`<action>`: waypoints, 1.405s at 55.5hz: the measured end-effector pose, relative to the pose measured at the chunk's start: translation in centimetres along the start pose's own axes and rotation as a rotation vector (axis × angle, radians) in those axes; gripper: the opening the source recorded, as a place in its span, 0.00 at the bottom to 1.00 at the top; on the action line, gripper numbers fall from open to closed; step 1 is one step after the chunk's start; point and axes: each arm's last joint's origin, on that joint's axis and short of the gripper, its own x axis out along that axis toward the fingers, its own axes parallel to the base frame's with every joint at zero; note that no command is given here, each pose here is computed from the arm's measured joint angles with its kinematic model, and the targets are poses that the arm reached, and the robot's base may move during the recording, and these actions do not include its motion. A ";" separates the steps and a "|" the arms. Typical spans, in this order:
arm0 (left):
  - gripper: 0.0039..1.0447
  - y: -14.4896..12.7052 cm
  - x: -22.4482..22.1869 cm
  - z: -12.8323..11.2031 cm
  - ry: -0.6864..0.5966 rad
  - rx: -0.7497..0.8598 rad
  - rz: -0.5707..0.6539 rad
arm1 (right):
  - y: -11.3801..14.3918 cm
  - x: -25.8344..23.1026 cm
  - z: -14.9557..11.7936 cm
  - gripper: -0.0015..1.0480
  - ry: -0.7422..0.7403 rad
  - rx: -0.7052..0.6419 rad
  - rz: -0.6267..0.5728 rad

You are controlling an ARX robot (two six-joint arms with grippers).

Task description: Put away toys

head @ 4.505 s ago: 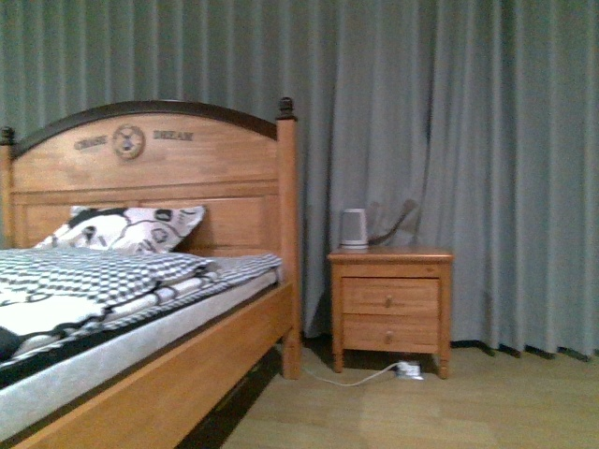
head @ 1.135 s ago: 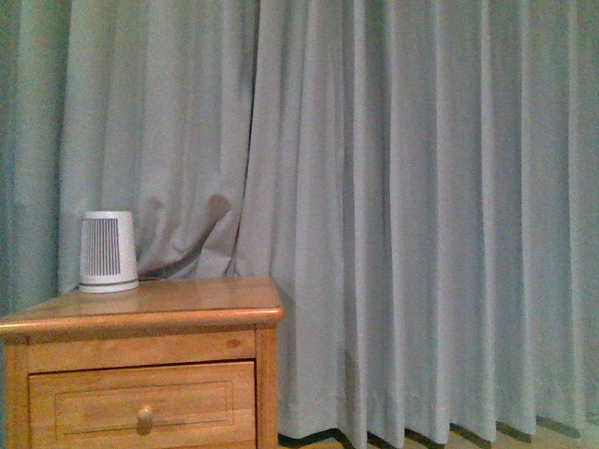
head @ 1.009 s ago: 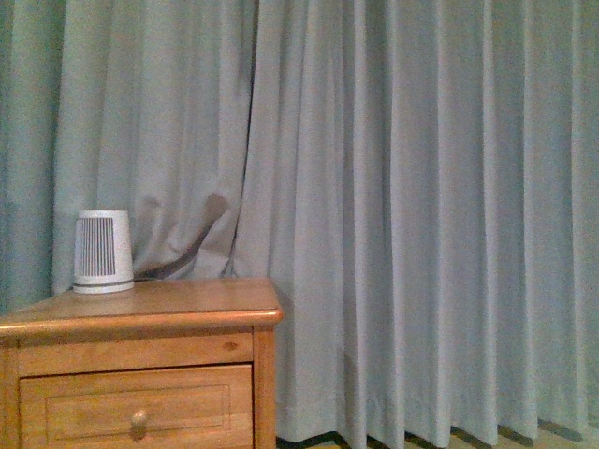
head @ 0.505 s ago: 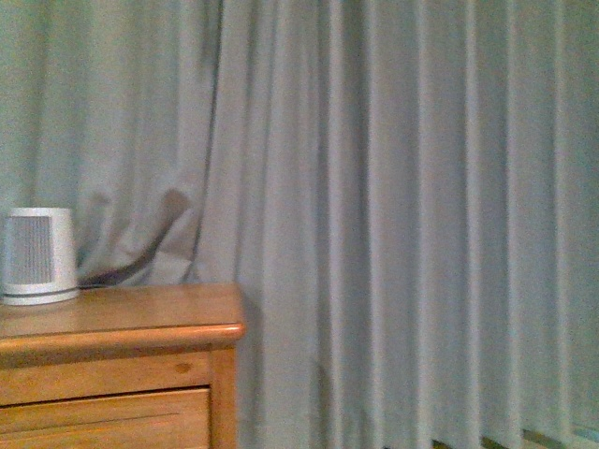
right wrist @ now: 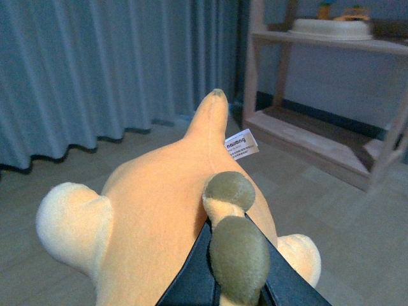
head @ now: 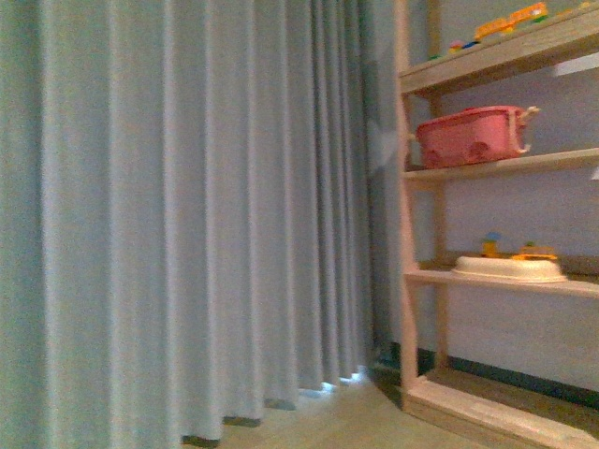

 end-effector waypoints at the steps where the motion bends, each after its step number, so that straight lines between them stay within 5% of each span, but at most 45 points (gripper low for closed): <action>1: 0.94 0.0 0.0 0.0 0.000 0.000 0.001 | 0.0 0.0 0.0 0.06 0.000 0.000 0.001; 78: 0.94 0.0 0.0 0.0 0.000 0.002 0.000 | 0.0 0.0 0.0 0.06 -0.001 0.000 -0.006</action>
